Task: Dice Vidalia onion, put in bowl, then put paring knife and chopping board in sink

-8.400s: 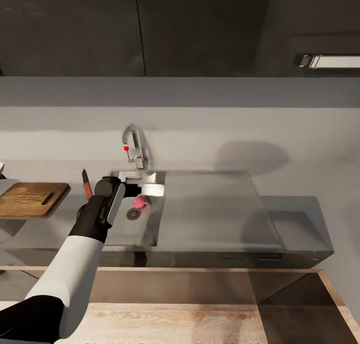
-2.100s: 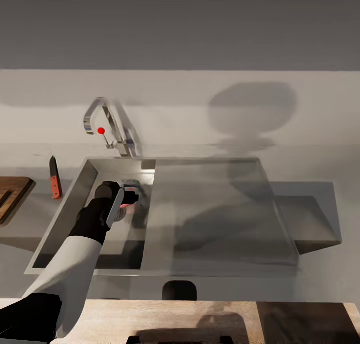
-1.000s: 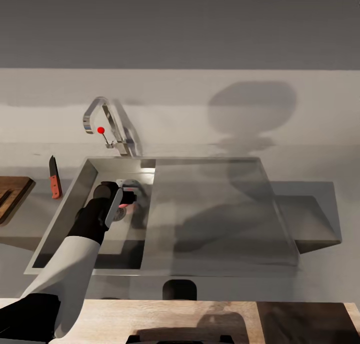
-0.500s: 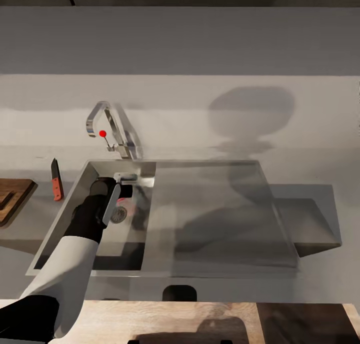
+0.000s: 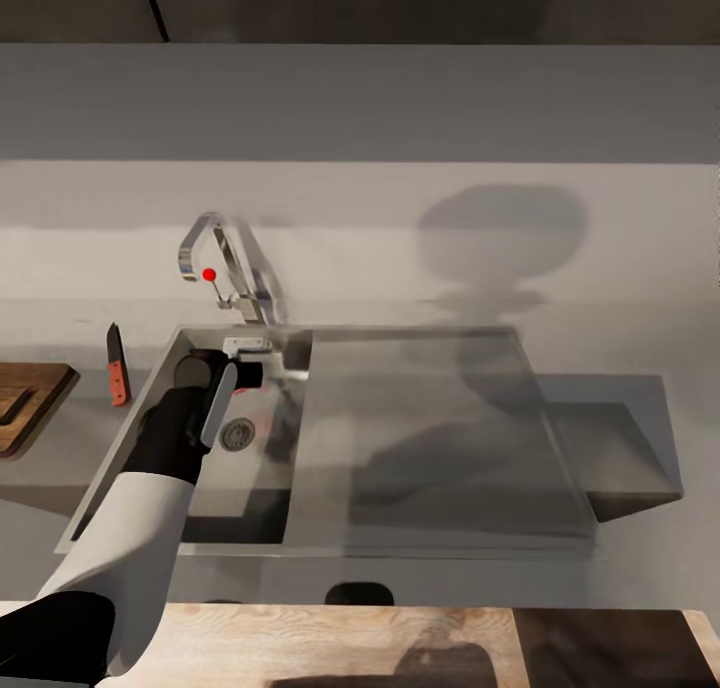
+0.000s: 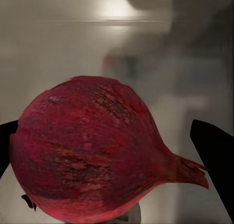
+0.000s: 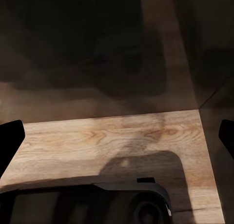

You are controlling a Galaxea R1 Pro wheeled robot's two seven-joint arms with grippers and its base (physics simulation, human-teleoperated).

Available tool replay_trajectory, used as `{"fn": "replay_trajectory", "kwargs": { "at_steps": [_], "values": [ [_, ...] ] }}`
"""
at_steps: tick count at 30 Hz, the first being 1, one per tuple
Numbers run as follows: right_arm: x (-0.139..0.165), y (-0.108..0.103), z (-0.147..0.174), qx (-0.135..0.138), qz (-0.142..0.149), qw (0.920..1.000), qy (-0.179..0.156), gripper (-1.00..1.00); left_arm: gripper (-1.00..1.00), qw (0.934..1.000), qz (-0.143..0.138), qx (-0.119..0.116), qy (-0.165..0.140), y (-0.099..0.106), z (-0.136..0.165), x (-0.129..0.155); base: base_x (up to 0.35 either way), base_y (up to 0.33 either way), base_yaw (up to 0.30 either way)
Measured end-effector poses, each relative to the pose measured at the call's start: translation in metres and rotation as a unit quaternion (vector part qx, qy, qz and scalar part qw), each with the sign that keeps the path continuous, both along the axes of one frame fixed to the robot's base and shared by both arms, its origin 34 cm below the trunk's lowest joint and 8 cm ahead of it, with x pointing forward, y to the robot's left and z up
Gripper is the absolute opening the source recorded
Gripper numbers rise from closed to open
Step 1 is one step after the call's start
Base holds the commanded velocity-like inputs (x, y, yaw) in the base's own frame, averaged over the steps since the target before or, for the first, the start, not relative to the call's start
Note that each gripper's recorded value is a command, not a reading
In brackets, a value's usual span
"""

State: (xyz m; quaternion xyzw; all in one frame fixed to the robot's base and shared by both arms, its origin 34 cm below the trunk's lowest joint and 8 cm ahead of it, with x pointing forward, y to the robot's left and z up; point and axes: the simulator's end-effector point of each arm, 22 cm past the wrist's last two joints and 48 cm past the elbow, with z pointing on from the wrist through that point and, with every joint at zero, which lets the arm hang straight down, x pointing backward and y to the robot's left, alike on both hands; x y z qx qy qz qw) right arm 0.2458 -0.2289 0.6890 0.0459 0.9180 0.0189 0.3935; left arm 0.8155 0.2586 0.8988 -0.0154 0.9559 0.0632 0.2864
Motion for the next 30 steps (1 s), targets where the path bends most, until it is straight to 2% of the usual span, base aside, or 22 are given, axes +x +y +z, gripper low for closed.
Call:
{"fn": "replay_trajectory", "kwargs": {
  "at_steps": [8,13,16,24,30],
  "values": [
    [0.005,0.000,0.002,0.000,0.000,1.0000,-0.008,1.00,-1.00,0.9997,-0.001,-0.007,-0.022,-0.003,0.022,0.007,0.000,0.000,0.000],
    [0.007,0.000,0.004,0.000,0.000,0.9999,-0.012,1.00,-1.00,0.9986,-0.002,-0.009,-0.052,-0.004,0.048,0.015,-0.001,0.000,0.000],
    [0.009,0.000,0.004,-0.001,0.000,0.9999,-0.015,1.00,-1.00,0.9982,-0.002,-0.009,-0.059,-0.003,0.055,0.016,-0.066,0.000,0.000],
    [0.012,-0.001,0.005,-0.001,0.000,0.9998,-0.018,1.00,-1.00,0.9978,-0.001,-0.009,-0.066,-0.003,0.064,0.017,-0.275,0.007,0.000],
    [0.014,-0.001,0.006,-0.001,-0.001,0.9998,-0.022,1.00,-1.00,0.9972,-0.001,-0.009,-0.074,-0.003,0.074,0.018,-0.301,0.131,0.000]
  ]
}}
